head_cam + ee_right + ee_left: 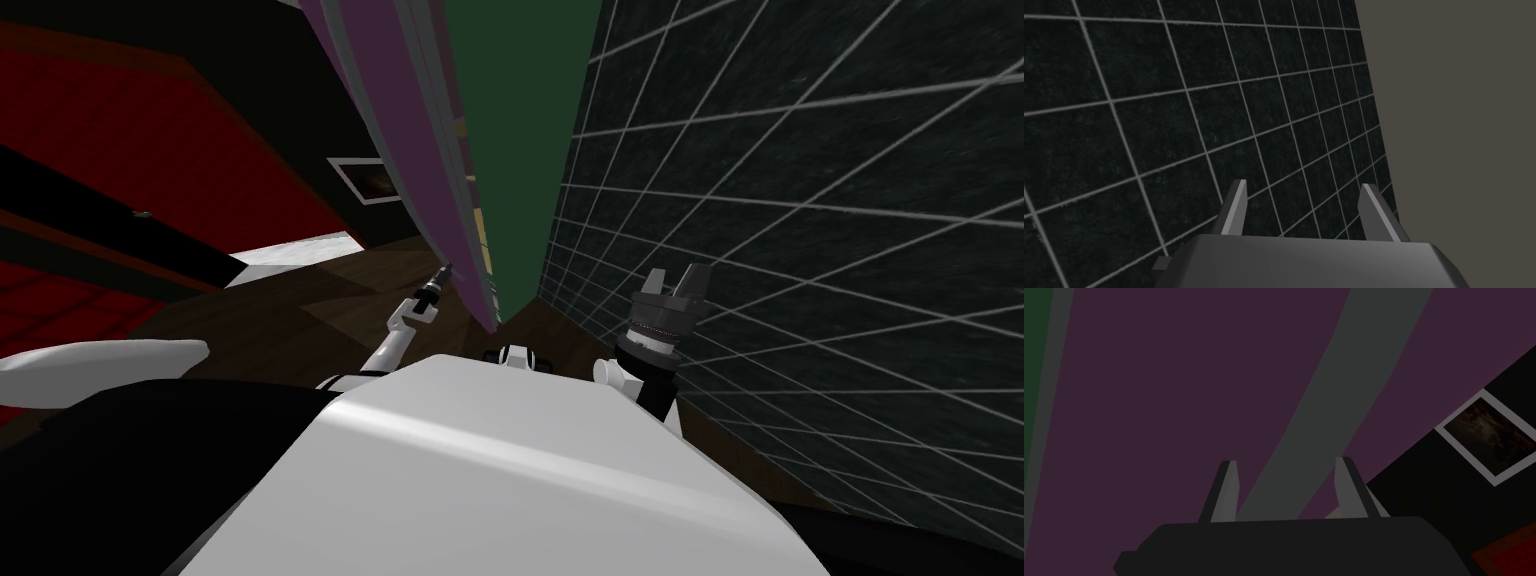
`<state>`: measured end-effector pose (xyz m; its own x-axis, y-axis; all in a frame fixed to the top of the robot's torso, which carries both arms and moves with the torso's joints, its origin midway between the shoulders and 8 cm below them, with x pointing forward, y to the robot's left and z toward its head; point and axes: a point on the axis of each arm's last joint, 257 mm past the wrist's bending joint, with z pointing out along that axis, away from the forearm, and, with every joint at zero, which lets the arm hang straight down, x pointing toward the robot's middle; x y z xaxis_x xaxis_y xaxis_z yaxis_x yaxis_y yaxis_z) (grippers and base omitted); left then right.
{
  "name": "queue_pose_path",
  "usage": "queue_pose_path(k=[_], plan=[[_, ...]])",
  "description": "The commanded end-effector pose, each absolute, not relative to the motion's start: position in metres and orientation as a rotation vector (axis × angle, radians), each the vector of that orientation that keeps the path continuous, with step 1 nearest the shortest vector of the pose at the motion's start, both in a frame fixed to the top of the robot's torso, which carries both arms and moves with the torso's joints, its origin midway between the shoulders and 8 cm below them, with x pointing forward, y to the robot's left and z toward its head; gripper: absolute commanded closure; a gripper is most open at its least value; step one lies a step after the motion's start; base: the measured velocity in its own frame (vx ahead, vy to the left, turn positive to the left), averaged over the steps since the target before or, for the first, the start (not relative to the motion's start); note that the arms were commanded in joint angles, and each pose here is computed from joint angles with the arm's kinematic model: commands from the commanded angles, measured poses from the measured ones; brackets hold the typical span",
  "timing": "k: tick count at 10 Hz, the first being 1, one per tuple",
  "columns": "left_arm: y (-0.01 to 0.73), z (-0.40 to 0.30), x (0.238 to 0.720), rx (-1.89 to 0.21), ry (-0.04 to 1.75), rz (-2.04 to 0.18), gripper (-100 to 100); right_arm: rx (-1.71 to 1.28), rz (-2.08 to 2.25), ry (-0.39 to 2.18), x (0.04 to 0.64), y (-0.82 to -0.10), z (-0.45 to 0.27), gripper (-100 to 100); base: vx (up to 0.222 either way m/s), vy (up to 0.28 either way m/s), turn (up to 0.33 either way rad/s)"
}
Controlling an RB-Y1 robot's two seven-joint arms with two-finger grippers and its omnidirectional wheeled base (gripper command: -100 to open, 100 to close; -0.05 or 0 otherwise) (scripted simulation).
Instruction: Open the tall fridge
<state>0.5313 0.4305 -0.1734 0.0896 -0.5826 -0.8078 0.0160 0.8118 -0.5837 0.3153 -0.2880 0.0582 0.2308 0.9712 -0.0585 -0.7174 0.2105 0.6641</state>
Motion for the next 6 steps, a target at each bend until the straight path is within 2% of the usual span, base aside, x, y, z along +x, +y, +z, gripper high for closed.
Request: queue_pose_path(k=[1, 6], plan=[[0.423, -0.161, 0.533, -0.459, 1.417, -0.502, 100, 0.575, 1.253, 0.531, 0.315, -0.288, 0.058, 0, -0.152, 0.278, -0.051], [0.398, -0.159, 0.529, -0.4, 1.442, -0.57, 100, 0.575, 1.253, 0.531, 0.315, -0.288, 0.058, 0, -0.157, 0.318, -0.077]])
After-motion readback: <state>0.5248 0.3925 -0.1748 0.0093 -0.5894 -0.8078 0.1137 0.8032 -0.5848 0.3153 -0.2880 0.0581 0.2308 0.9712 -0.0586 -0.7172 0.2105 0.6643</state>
